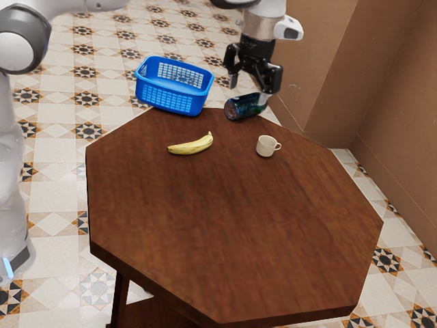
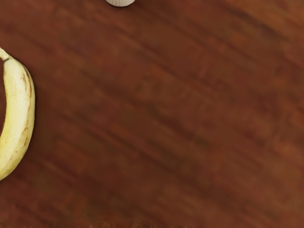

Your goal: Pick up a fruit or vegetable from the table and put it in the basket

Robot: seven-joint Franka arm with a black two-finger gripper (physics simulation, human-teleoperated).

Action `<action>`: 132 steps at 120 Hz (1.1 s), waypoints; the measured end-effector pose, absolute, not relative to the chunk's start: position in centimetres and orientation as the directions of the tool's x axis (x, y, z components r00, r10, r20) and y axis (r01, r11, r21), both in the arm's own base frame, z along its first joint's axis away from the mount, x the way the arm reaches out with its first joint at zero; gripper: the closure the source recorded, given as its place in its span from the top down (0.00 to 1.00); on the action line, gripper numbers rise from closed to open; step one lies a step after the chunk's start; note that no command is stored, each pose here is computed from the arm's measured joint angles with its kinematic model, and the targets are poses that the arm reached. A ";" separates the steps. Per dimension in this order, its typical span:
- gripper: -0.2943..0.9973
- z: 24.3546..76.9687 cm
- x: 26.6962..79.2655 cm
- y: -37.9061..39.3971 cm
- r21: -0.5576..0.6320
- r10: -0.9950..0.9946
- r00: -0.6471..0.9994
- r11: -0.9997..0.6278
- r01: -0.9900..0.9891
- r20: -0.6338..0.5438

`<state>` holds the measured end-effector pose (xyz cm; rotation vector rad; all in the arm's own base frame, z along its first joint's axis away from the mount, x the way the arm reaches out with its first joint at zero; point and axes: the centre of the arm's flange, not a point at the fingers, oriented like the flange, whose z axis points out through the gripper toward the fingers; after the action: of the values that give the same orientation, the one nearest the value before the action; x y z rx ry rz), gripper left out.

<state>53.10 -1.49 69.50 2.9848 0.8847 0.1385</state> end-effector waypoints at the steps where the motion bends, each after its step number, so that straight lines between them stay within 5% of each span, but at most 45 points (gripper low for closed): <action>1: 0.77 69.5 53.1 -1.7 0.051 0.563 0.823 -0.827 0.560 0.076; 32: 0.77 70.6 51.1 -5.7 0.062 0.909 0.417 -0.417 0.907 0.014; 62: 0.77 66.6 51.0 0.0 -0.059 0.995 0.095 -0.094 0.994 0.012; 114: 0.77 64.4 52.5 -0.5 0.061 0.850 0.511 -0.521 0.851 0.128; 132: 0.77 64.0 53.1 -1.3 0.008 0.691 0.696 -0.711 0.704 0.192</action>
<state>53.14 -1.29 63.99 2.9539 1.2162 0.2914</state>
